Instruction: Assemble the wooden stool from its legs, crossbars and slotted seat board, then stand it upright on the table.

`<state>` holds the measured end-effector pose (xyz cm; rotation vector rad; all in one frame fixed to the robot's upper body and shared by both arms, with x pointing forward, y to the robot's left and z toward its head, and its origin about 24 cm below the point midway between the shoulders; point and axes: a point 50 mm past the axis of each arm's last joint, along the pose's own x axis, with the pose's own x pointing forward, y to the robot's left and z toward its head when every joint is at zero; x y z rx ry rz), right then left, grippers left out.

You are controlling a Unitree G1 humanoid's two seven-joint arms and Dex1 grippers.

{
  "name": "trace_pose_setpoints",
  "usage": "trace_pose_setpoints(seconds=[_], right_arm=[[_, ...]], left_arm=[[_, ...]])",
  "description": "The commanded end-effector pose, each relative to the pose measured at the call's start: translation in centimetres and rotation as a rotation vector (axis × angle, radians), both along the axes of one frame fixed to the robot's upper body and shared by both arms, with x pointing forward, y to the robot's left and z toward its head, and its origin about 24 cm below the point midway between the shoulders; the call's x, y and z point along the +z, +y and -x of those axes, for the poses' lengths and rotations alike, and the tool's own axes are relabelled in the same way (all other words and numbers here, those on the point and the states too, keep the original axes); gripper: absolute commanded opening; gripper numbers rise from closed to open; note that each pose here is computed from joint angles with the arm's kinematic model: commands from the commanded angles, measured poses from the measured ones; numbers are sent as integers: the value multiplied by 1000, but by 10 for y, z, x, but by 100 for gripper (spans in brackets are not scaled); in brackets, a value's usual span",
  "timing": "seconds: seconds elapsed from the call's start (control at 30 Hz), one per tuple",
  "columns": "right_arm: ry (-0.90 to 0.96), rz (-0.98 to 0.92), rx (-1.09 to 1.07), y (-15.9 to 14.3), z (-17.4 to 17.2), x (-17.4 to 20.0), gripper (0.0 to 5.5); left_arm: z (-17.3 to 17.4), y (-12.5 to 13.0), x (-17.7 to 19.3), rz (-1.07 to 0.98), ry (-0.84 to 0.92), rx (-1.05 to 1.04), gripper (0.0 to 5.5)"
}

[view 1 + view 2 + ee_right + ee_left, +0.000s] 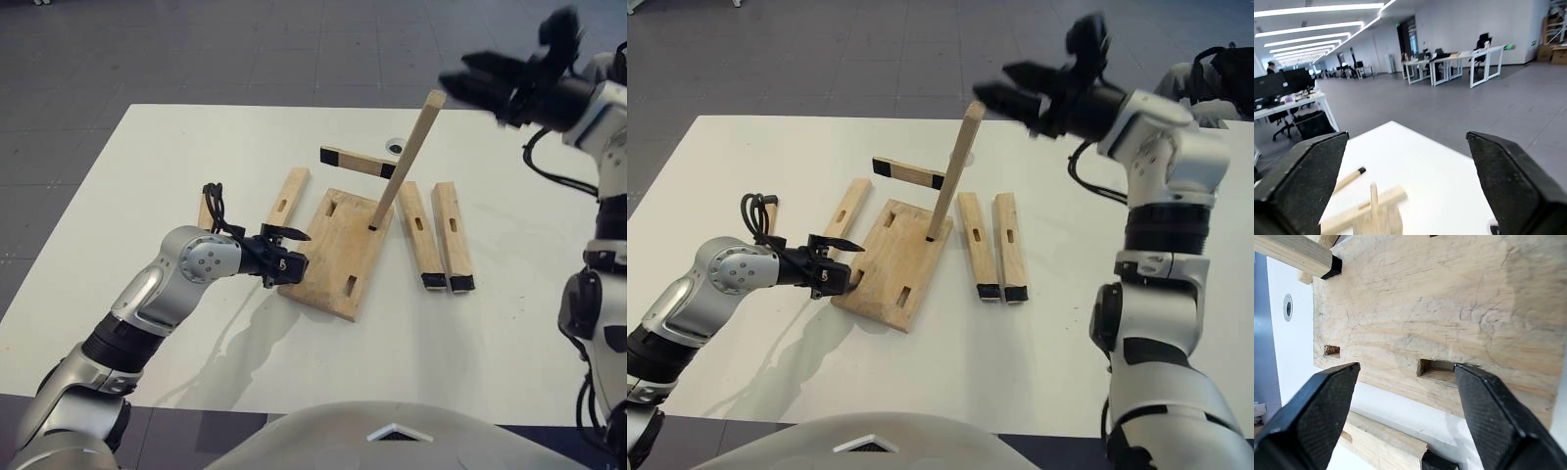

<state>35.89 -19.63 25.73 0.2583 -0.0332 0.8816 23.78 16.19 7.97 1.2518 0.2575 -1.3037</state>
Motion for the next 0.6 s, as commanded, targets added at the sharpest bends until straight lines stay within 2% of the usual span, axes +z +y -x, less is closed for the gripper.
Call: trace_pose_setpoints(seconds=[0.03, 0.1, 0.27, 0.37, 0.47, 0.6], right_arm=[[-38, -104, -31, 23, 3, 33, 379], [-7, -121, -40, 39, 5, 31, 340], [149, -41, -45, 74, -6, -17, 248], [165, -1, -81, 77, -16, -23, 248], [83, -14, -136, 72, -25, 4, 248], [-137, -195, -252, 52, -22, 80, 248]], left_arm=[[21, 5, -35, -59, 173, 11, 359], [20, 5, -36, -57, 173, 11, 359], [23, 5, -37, -46, 176, 26, 359], [26, 6, -38, -49, 181, 29, 359], [27, 6, -38, -50, 184, 27, 359], [28, 5, -39, -50, 185, 23, 359]])
